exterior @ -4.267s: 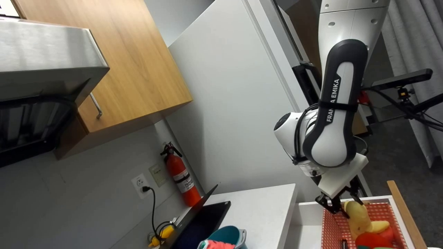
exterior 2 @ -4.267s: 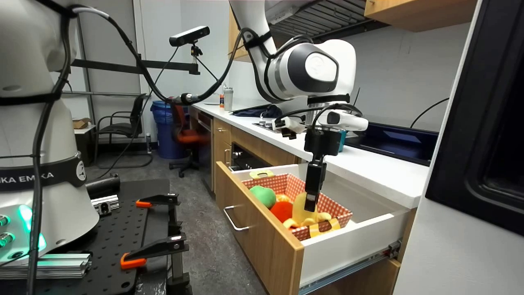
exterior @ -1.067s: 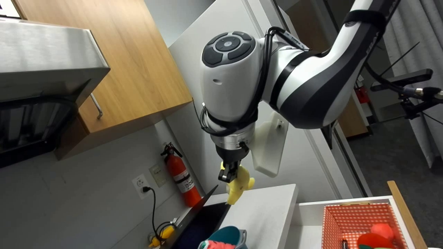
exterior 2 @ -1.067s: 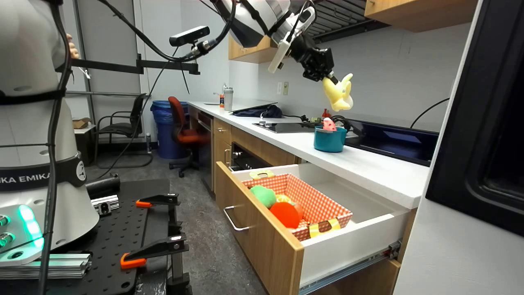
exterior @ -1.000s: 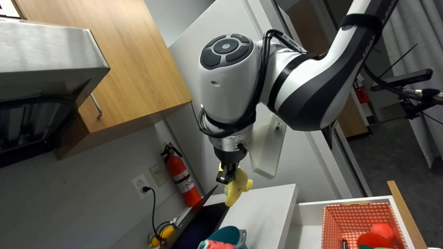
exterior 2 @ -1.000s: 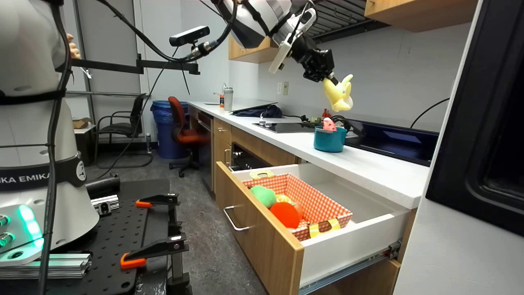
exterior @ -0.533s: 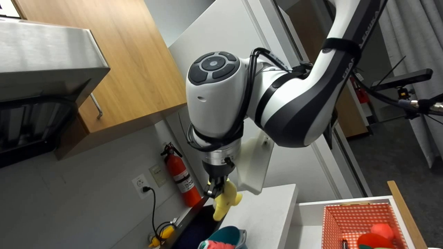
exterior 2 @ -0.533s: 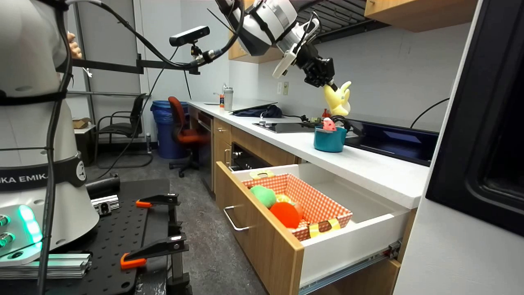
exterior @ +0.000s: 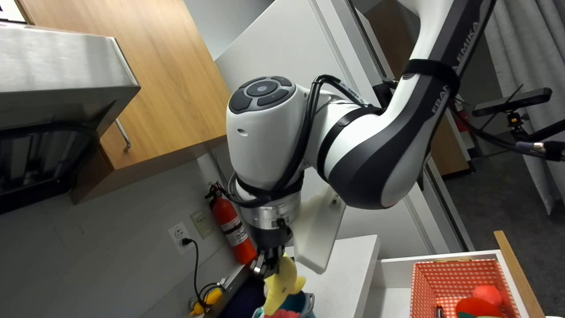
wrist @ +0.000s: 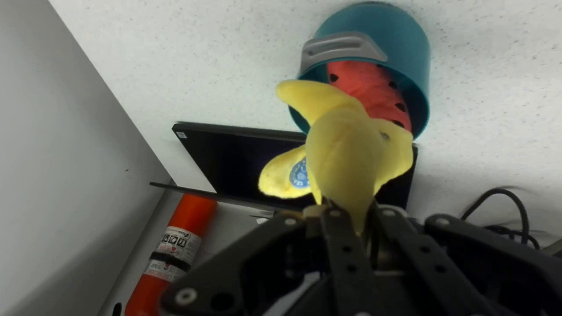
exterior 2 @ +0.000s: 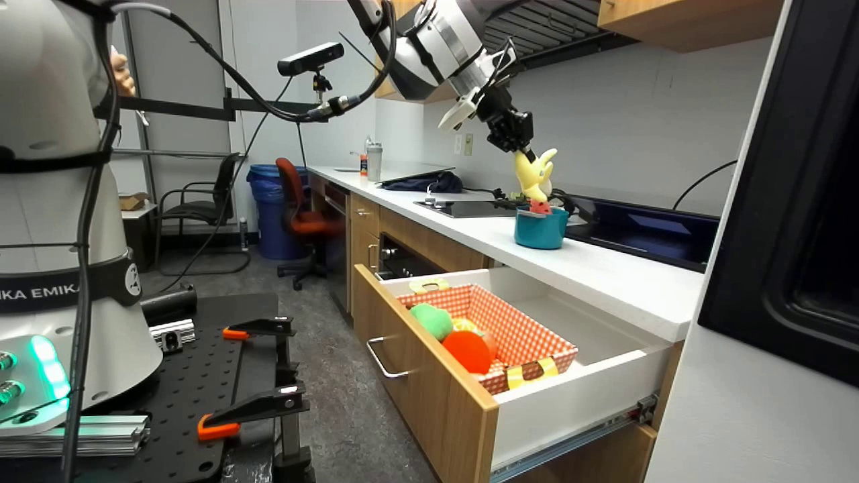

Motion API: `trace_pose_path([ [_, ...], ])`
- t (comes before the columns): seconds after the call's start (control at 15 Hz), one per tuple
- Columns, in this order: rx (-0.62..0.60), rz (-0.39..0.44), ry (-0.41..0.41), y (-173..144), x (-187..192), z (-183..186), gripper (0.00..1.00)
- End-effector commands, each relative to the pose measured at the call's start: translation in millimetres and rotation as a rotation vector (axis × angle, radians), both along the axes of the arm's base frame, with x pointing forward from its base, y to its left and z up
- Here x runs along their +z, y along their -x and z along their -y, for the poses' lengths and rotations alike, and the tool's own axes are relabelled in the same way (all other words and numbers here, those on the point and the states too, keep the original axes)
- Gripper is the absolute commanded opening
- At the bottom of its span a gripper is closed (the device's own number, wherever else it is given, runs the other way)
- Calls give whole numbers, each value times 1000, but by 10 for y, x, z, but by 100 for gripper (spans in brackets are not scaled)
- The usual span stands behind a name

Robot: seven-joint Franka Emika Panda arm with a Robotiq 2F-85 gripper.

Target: Place the watermelon and banana inside the blue pot, close the drawer

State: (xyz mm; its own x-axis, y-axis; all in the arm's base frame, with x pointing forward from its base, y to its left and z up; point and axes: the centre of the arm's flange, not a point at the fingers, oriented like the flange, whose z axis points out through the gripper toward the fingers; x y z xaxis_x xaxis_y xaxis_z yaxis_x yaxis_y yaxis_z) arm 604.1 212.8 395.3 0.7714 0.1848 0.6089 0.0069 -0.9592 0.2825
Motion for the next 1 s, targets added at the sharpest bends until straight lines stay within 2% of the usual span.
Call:
trace_pose_path([
  [0.0, 28, -31, -50, -121, 14, -91, 2],
  [0.47, 13, -57, -61, -241, -7, -18, 2],
  [0.53, 5, -64, -62, -257, -8, 3, 34],
  [0.6, 1, -69, -65, -276, -8, 20, 35],
  [0.67, -6, -79, -65, -293, -19, 39, 40],
  [0.93, -21, -98, -73, -335, -43, 112, 72],
])
